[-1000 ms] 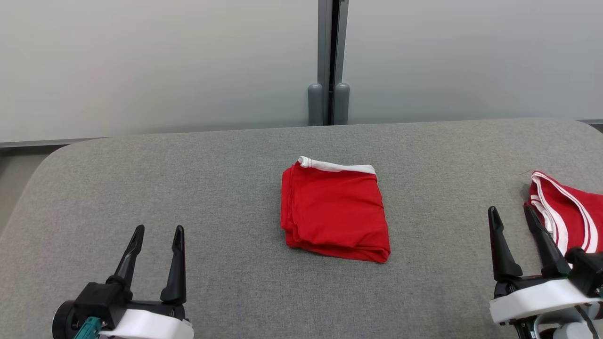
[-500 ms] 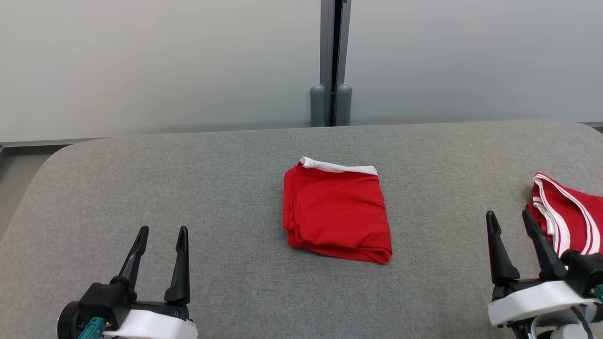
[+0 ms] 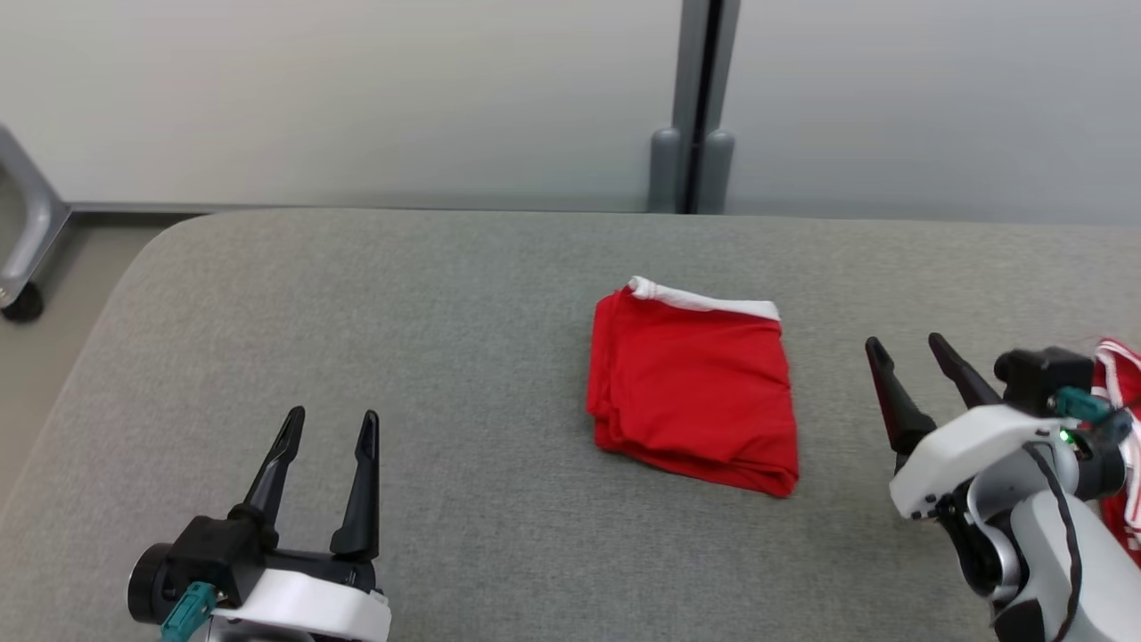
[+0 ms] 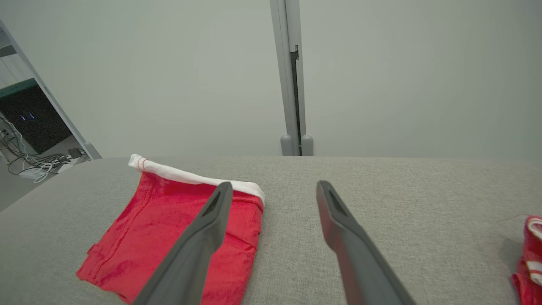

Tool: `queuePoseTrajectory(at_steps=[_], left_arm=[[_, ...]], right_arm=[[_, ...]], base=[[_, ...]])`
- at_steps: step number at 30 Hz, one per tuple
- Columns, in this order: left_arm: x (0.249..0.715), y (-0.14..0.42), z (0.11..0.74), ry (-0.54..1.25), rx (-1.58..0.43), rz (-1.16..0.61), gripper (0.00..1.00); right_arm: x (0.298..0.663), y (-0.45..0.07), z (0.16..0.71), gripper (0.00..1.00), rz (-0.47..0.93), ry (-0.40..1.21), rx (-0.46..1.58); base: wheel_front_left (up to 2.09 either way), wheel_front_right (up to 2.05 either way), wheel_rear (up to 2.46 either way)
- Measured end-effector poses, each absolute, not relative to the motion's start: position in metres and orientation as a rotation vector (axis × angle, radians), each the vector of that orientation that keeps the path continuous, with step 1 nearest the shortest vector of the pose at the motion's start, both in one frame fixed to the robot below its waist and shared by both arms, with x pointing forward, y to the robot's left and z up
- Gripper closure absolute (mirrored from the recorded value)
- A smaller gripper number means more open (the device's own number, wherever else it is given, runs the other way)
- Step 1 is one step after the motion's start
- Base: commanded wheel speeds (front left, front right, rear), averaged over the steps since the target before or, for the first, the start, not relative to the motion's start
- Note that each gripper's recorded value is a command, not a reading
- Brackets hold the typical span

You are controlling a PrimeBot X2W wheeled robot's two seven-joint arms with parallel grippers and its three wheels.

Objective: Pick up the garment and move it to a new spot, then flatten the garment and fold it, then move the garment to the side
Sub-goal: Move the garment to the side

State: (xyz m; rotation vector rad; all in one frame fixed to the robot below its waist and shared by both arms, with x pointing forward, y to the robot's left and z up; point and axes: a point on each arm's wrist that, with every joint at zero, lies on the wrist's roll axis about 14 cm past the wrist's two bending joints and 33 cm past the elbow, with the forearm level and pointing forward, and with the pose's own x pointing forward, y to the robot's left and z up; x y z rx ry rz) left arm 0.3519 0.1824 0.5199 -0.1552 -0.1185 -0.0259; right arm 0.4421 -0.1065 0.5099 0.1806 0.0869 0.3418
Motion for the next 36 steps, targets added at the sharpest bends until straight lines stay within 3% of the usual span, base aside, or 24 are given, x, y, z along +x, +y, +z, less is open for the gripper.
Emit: queuePoseTrajectory(at_steps=[10, 20, 24, 25, 27, 28, 36], left_arm=[[0.356, 0.200, 0.505, -0.074, -0.165, 0.032, 0.00], [0.357, 0.218, 0.494, -0.040, -0.162, 0.095, 0.00], [0.356, 0.220, 0.494, -0.040, -0.160, 0.104, 0.00], [0.356, 0.219, 0.495, -0.043, -0.158, 0.100, 0.00], [0.357, 0.218, 0.497, -0.047, -0.156, 0.095, 0.00], [0.357, 0.217, 0.498, -0.051, -0.155, 0.091, 0.00], [0.363, 0.198, 0.507, -0.080, -0.160, 0.025, 0.00]], right_arm=[[0.478, -0.072, 0.436, 0.00, 0.412, 0.508, 0.176], [0.480, -0.038, 0.387, 0.00, 0.456, 0.756, 0.262], [0.477, -0.028, 0.387, 0.00, 0.473, 0.785, 0.300], [0.474, -0.023, 0.389, 0.20, 0.490, 0.785, 0.304], [0.475, -0.021, 0.394, 0.96, 0.493, 0.761, 0.324], [0.475, -0.021, 0.397, 1.00, 0.494, 0.750, 0.329], [0.471, -0.037, 0.425, 1.00, 0.487, 0.679, 0.354]], base=[[0.00, 0.00, 0.00], [0.00, 0.00, 0.00], [0.00, 0.00, 0.00], [0.00, 0.00, 0.00], [0.00, 0.00, 0.00], [0.00, 0.00, 0.00], [0.00, 0.00, 0.00]])
